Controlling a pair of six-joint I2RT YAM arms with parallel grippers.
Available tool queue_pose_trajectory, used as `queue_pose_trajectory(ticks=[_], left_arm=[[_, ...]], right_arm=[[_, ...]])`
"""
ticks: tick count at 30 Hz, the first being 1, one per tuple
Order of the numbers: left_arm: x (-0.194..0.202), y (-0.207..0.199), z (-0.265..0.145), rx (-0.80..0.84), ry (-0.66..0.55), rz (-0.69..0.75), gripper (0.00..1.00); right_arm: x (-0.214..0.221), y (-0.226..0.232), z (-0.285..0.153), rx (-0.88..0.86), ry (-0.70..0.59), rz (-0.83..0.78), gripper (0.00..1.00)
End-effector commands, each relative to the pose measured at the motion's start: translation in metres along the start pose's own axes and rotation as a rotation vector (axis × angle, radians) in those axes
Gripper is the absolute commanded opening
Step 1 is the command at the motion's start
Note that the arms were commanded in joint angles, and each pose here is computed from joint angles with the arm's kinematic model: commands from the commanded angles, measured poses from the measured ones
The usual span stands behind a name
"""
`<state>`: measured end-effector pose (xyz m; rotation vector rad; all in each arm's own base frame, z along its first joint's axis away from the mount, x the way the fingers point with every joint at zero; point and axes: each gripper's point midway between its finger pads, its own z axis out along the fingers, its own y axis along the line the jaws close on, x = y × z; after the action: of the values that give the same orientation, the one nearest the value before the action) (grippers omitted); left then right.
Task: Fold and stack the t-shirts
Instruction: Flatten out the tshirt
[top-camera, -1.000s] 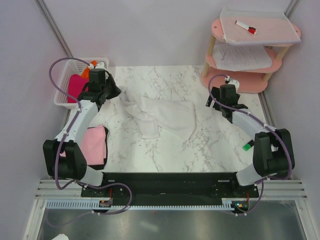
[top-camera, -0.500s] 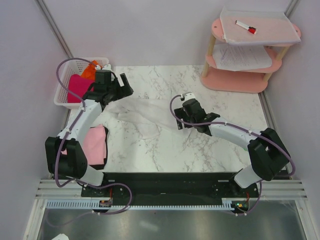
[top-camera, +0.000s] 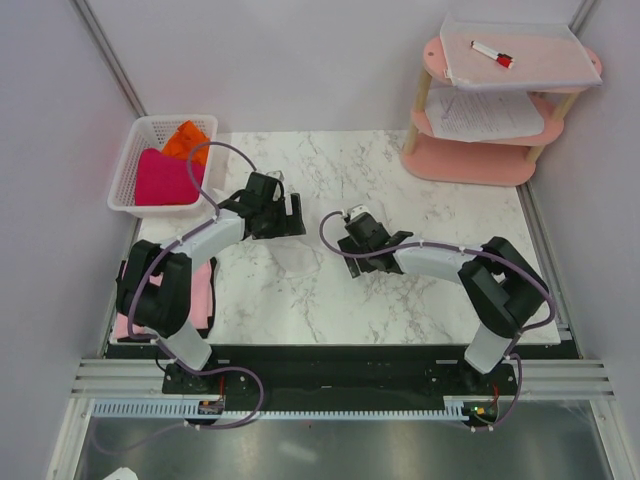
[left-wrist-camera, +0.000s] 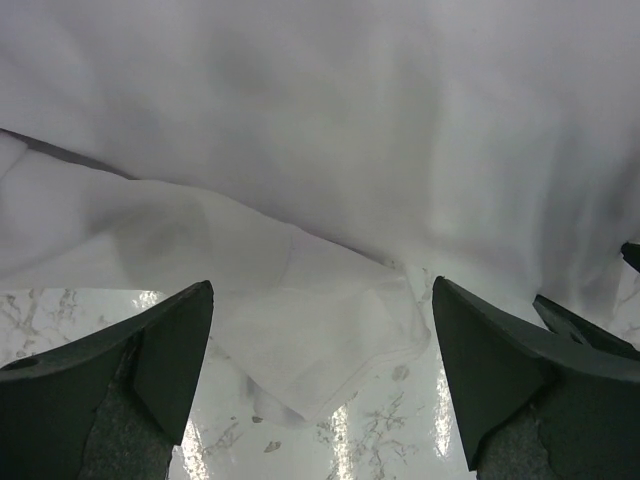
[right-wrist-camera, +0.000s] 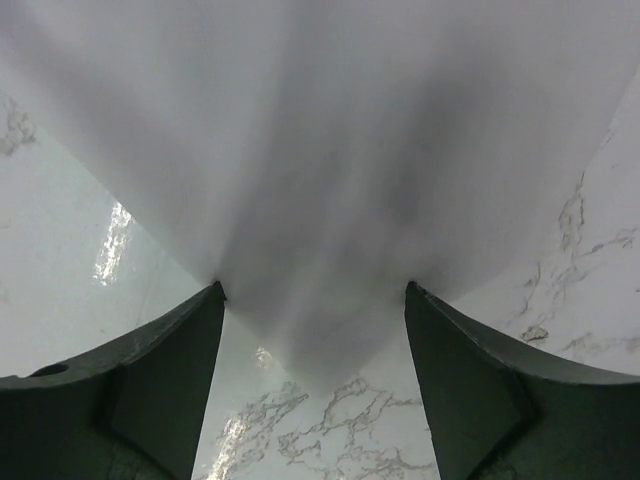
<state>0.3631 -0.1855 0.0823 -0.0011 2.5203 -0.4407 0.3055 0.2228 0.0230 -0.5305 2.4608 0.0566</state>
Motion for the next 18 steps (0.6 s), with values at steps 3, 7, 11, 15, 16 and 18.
queue_pose_trajectory(ticks=[3,7,11,15,16,18], left_arm=[[-0.018,0.011,-0.010,-0.068,-0.093,0.028,0.97],[-0.015,0.010,-0.006,-0.057,-0.074,0.042,0.98],[-0.003,-0.002,-0.001,-0.008,-0.039,0.061,0.96],[0.012,-0.014,0.001,0.034,-0.014,0.078,0.52],[0.018,-0.017,0.002,0.043,-0.001,0.078,0.30],[0.031,-0.020,0.005,0.050,0.022,0.079,0.02]], right_arm=[[-0.002,-0.010,0.019,0.113,0.033,-0.007,0.70],[0.002,-0.018,0.031,0.187,0.065,-0.016,0.30],[-0.005,-0.024,0.034,0.231,0.056,-0.006,0.00],[-0.032,-0.031,0.025,0.280,-0.008,0.008,0.00],[-0.039,-0.033,0.021,0.287,-0.020,0.009,0.00],[-0.055,-0.034,0.015,0.292,-0.055,0.020,0.00]])
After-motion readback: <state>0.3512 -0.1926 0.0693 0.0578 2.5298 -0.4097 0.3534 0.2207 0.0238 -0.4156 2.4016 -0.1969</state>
